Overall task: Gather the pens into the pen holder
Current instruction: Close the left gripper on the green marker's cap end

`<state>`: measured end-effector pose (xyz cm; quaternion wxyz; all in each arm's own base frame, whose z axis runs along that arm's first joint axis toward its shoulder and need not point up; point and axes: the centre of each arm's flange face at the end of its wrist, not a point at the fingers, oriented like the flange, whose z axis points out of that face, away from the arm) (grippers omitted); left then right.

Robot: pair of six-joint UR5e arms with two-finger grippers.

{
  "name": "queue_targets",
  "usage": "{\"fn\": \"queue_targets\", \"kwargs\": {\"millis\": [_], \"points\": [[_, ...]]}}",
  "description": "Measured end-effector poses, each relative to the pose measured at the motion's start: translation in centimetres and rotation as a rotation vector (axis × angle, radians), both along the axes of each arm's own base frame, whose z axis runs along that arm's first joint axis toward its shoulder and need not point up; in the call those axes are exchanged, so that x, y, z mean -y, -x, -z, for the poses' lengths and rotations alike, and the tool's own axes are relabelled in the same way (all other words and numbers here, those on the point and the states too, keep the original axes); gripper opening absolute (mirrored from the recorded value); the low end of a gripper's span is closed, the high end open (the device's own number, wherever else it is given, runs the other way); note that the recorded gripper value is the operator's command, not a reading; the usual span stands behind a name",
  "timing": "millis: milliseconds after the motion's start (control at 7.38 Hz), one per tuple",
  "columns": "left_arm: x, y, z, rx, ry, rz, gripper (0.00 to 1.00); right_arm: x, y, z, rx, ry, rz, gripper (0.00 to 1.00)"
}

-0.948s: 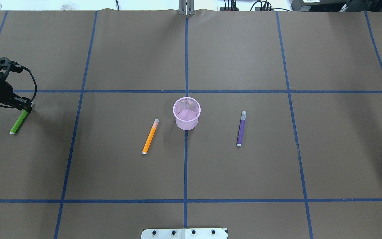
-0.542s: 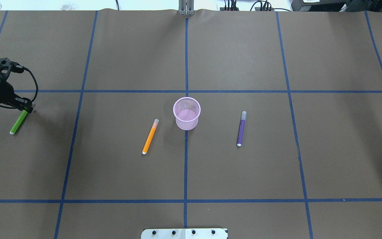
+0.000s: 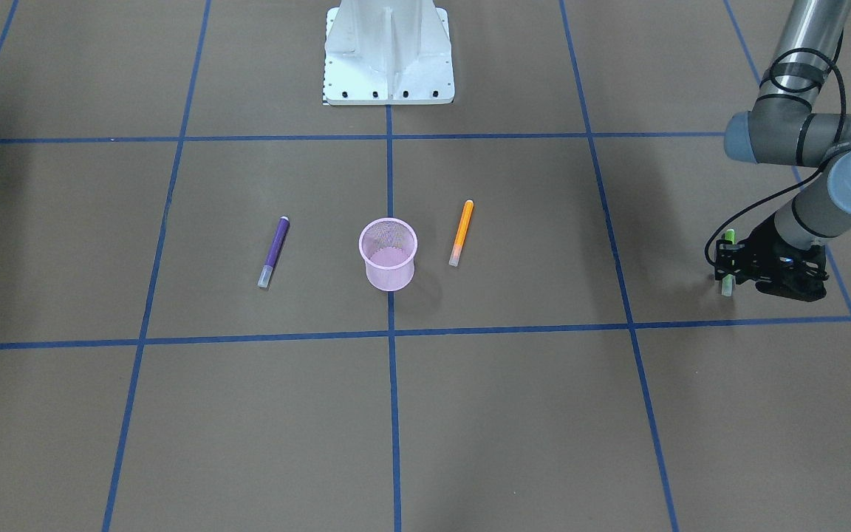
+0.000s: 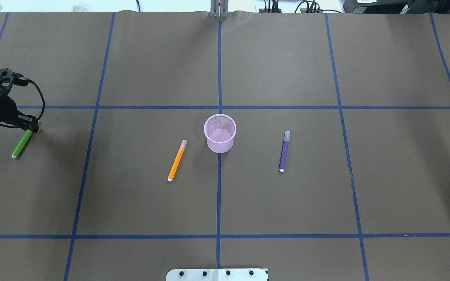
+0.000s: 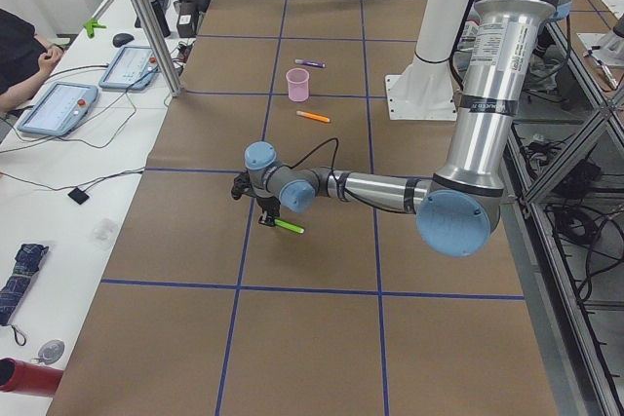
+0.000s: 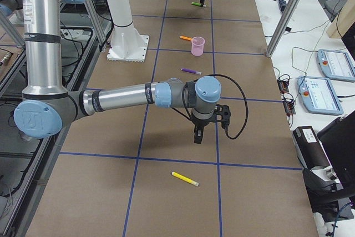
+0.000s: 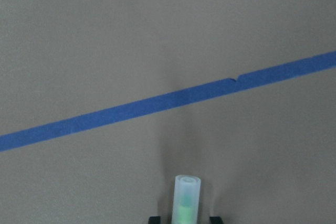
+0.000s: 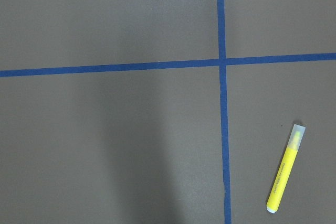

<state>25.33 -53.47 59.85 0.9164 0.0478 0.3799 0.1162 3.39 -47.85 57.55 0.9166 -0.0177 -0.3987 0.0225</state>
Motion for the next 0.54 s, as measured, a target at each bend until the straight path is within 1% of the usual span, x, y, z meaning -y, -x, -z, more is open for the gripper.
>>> {"fn": "queue_targets", "kwargs": {"millis": [406, 542], "points": [[-0.36, -0.07, -0.45, 0.004, 0.006, -0.004, 0.43, 0.01, 0.0, 0.01, 0.0, -0.001, 0.0, 0.99], [-0.49, -0.09, -0.58, 0.005, 0.008, -0.006, 0.39, 0.01, 0.0, 0.01, 0.0, -0.001, 0.0, 0.99]]}}
